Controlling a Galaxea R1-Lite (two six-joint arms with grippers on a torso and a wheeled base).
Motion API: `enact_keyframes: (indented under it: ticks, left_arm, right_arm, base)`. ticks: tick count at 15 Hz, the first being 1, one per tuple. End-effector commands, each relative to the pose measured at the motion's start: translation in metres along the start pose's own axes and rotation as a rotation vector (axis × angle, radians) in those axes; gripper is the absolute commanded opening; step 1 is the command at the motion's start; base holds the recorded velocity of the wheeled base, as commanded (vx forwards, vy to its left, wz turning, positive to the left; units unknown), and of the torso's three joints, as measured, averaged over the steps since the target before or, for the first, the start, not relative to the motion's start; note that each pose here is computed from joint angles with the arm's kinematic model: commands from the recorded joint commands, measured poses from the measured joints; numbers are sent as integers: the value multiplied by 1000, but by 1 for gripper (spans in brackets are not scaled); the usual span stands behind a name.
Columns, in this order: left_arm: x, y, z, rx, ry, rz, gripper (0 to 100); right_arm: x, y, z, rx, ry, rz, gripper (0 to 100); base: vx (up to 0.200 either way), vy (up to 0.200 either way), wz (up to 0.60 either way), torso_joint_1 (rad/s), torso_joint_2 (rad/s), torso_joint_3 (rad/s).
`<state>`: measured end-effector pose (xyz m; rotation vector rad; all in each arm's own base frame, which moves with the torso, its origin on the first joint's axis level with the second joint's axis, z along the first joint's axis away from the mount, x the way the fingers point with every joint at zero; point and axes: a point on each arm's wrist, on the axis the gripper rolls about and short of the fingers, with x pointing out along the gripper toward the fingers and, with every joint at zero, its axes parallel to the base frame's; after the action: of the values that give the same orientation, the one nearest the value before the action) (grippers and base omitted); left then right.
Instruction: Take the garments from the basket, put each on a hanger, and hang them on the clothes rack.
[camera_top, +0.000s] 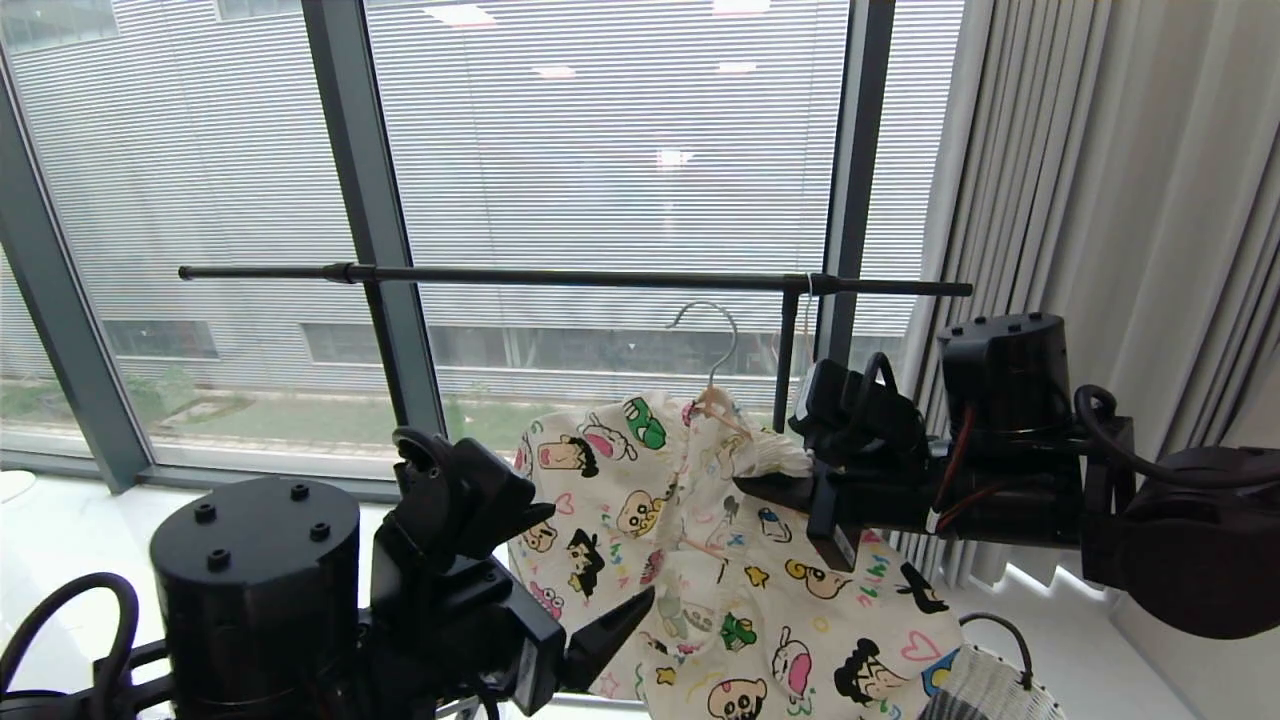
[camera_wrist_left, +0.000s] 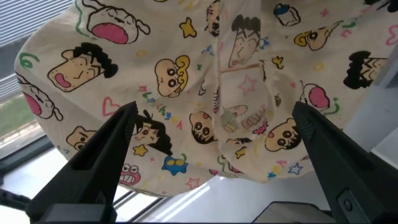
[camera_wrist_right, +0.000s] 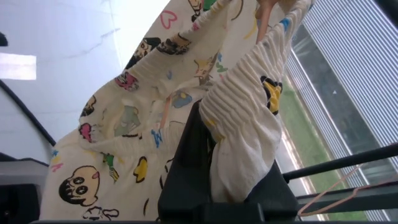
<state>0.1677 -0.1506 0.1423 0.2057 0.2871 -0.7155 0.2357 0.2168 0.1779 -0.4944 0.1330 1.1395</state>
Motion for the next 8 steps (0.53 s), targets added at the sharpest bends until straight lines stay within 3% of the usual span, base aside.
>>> enact_keyframes:
  ticks: [1, 5, 8]
  left_arm:
    - [20, -2, 1, -9, 23, 34, 100]
    - [39, 0, -6, -33, 36, 144, 100]
    - [45, -1, -11, -30, 62, 155, 100]
  right_arm:
    - [5, 7, 1, -5, 2, 24, 0]
    - [6, 8, 2, -8, 0, 28, 0]
    - [5, 9, 3, -10, -3, 28, 0]
  base:
    - [0, 0, 0, 0, 0, 0]
    - [0, 0, 0, 0, 0, 0]
    - [0, 0, 0, 0, 0, 0]
